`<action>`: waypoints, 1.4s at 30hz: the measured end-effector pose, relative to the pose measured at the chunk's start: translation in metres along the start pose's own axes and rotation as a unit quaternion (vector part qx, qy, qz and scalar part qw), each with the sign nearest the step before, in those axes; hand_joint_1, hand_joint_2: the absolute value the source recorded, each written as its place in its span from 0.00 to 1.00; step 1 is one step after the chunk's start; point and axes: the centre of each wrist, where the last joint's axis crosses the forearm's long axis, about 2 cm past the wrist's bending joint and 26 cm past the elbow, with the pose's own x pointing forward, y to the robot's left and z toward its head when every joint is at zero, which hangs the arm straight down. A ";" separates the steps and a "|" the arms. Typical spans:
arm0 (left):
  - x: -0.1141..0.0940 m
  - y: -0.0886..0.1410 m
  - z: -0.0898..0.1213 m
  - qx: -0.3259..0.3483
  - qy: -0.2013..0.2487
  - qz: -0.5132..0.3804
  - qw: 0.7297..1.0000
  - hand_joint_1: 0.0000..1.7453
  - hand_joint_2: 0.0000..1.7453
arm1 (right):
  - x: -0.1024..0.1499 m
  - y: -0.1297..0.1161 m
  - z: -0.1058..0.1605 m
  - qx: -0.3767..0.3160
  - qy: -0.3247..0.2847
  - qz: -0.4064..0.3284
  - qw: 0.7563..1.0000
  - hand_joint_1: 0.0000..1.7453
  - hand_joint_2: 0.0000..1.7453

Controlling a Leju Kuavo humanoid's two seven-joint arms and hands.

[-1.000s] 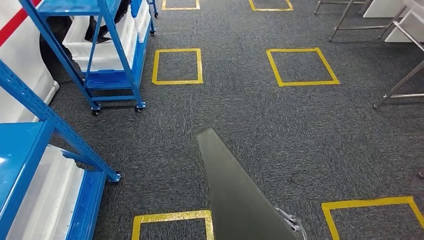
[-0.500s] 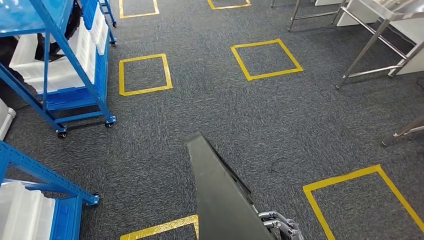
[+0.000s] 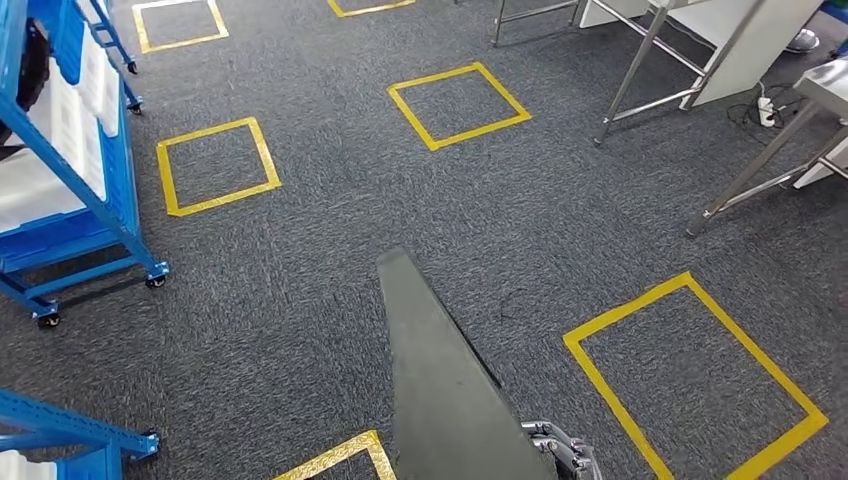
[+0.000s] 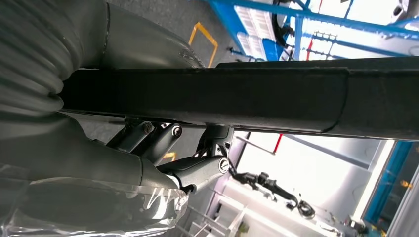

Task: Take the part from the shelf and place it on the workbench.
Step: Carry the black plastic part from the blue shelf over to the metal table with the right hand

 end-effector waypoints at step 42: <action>0.024 0.251 -0.069 0.154 -0.053 0.105 0.981 0.00 0.00 | -0.023 0.021 -0.014 0.160 -0.002 -0.116 0.980 1.00 1.00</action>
